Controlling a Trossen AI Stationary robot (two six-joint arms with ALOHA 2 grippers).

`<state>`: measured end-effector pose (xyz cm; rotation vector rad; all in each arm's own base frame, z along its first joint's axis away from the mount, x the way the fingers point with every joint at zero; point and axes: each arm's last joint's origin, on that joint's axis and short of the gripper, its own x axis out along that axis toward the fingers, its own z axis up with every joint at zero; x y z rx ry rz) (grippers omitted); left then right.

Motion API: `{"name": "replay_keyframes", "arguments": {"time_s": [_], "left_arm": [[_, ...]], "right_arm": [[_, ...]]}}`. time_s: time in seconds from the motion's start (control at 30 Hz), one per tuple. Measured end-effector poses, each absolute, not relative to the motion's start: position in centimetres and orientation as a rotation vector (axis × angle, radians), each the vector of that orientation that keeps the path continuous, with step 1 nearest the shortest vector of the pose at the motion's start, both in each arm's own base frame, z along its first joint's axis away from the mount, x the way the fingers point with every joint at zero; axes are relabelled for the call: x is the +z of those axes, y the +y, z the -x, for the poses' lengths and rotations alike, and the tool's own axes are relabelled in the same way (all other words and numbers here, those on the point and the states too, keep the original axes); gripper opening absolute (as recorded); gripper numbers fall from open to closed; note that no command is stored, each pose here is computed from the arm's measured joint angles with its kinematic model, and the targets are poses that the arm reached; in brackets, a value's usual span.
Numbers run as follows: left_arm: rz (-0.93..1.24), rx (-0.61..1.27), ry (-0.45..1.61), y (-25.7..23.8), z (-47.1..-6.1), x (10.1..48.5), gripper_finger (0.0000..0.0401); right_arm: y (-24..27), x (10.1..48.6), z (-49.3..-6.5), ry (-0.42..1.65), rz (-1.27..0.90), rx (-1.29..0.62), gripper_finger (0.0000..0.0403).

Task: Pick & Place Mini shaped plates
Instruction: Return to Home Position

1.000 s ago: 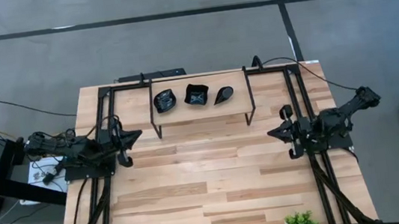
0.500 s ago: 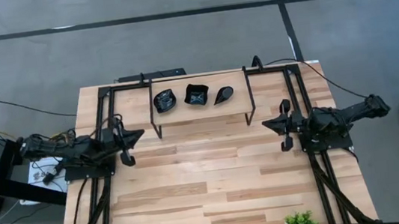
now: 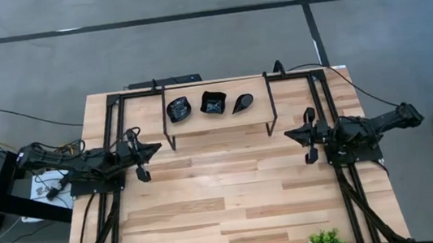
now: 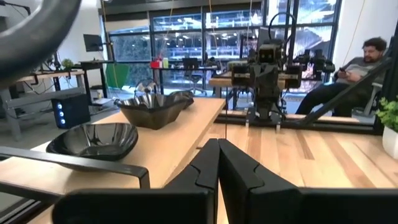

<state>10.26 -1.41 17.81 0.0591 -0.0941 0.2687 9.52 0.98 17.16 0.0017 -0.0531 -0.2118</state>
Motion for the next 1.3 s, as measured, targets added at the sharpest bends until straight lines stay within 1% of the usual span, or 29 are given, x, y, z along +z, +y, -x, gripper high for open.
{"name": "replay_keyframes", "arguments": {"time_s": [0.73, 1.3], "left_arm": [[-0.113, 0.263, 0.028, -1.7, -11.1, 16.6, 0.0008], [-0.117, 0.262, 0.038, -1.7, -11.2, 16.6, 0.0008]], "right_arm": [[1.0, 17.2, -9.5, -0.052, -0.001, -0.212, 0.0001], [1.0, 17.1, -9.5, -0.052, -0.001, -0.213, 0.0001]]}}
